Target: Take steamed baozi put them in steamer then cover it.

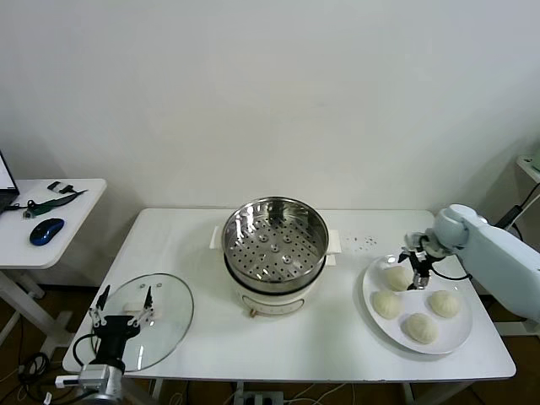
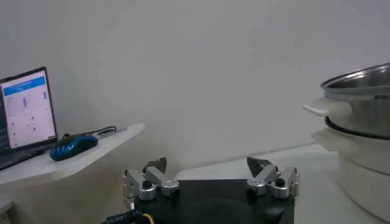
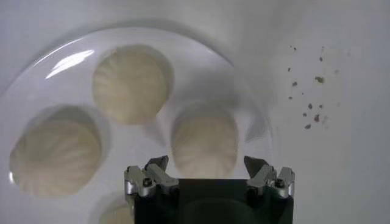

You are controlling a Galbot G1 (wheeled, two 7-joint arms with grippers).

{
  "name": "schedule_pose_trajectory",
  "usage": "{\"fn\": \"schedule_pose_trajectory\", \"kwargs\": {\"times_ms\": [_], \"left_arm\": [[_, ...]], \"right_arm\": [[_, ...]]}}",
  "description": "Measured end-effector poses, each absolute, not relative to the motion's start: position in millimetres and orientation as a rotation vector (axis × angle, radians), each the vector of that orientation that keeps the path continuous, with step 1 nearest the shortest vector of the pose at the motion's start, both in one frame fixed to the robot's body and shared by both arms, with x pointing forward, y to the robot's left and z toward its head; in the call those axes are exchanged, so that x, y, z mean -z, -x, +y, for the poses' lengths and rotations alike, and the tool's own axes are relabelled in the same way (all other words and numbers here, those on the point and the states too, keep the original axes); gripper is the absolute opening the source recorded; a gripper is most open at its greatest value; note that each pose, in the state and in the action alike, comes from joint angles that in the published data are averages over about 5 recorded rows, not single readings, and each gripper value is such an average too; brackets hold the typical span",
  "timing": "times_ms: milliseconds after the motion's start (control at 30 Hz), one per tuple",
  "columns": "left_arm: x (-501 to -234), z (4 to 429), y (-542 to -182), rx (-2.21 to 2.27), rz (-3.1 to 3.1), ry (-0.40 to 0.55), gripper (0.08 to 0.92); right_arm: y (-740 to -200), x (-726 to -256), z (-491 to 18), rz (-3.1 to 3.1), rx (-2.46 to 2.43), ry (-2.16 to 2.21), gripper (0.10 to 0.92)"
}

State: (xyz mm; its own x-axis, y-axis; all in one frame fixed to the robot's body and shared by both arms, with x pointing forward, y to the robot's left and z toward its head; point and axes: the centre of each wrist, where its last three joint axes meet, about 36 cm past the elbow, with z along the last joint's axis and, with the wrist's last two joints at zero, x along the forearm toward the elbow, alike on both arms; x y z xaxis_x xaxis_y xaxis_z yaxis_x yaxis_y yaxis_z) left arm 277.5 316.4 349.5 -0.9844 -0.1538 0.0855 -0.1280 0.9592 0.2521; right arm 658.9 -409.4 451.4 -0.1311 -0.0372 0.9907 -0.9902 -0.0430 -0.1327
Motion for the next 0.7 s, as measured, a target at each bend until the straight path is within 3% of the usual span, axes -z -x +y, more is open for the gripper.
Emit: {"fn": "schedule_pose_trajectory", "kwargs": {"times_ms": [400, 700], "left_arm": [[-350, 318, -279, 0.377, -3.002, -0.235, 0.823], [-352, 318, -277, 0.378, -2.999, -0.238, 0.823]], "right_arm": [[-666, -450, -404, -1.265, -1.337, -1.210, 0.693], [-673, -480, -399, -1.247, -1.395, -1.261, 0.671]]}}
